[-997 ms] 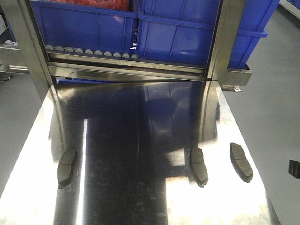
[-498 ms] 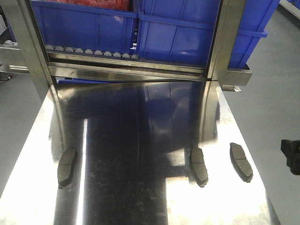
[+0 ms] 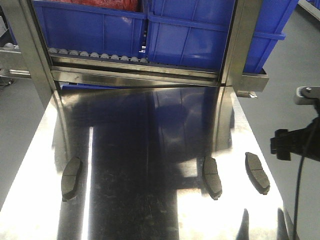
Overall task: Move and align brake pads A on conveyor
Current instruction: 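Grasp the outermost brake pad nearest the right gripper and lift it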
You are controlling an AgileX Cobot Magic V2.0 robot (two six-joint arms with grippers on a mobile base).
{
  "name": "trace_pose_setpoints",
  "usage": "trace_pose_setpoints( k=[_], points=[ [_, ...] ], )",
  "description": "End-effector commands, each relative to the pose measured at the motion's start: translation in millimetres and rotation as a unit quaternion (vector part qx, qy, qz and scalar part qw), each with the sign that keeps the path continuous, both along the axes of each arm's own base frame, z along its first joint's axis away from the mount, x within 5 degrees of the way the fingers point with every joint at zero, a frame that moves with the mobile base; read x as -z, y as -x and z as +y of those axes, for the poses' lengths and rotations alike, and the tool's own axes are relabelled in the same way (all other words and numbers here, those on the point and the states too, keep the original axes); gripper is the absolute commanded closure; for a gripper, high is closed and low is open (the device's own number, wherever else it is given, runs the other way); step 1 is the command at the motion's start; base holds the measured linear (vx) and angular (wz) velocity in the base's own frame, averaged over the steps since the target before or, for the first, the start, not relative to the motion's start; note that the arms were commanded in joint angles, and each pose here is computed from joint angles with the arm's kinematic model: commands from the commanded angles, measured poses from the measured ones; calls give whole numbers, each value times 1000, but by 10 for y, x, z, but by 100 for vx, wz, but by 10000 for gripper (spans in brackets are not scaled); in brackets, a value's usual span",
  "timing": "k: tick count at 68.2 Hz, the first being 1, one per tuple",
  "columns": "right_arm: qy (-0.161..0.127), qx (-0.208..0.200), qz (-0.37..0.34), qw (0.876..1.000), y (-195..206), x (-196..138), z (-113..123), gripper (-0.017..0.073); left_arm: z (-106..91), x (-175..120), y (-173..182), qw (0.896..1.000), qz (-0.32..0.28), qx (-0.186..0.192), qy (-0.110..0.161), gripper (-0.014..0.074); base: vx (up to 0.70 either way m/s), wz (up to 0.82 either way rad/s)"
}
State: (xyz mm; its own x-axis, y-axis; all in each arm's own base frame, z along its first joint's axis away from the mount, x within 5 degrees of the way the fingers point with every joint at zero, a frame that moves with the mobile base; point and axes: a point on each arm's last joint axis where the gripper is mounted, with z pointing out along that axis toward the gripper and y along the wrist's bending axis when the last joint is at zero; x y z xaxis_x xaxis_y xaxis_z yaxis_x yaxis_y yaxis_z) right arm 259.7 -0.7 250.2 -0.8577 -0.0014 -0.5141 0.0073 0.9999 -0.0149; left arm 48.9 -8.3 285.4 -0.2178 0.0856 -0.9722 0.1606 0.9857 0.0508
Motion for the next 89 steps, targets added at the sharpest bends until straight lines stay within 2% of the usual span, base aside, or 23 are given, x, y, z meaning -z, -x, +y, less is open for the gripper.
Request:
trace_pose_setpoints(
  k=[1,16,26,33,44,89],
  points=[
    [-15,-18,-12,1000,-149,-54,39,-101,-5,-174,-8,998,-59,2,18,447,0,0],
    [-51,-40,36,997,-284,218,135,-92,-5,-174,-8,998,-59,2,18,447,0,0],
    [-40,-76,57,995,-354,370,334,-85,-5,-174,-8,998,-59,2,18,447,0,0],
    [-31,-79,67,994,-404,469,429,-83,-5,-174,-8,998,-59,2,18,447,0,0],
    [-23,-74,84,993,-442,588,418,-78,-5,-174,-8,998,-59,2,18,447,0,0],
    [-19,-75,89,993,-524,769,423,-30,-5,-174,-8,998,-59,2,18,447,0,0]
  ],
)
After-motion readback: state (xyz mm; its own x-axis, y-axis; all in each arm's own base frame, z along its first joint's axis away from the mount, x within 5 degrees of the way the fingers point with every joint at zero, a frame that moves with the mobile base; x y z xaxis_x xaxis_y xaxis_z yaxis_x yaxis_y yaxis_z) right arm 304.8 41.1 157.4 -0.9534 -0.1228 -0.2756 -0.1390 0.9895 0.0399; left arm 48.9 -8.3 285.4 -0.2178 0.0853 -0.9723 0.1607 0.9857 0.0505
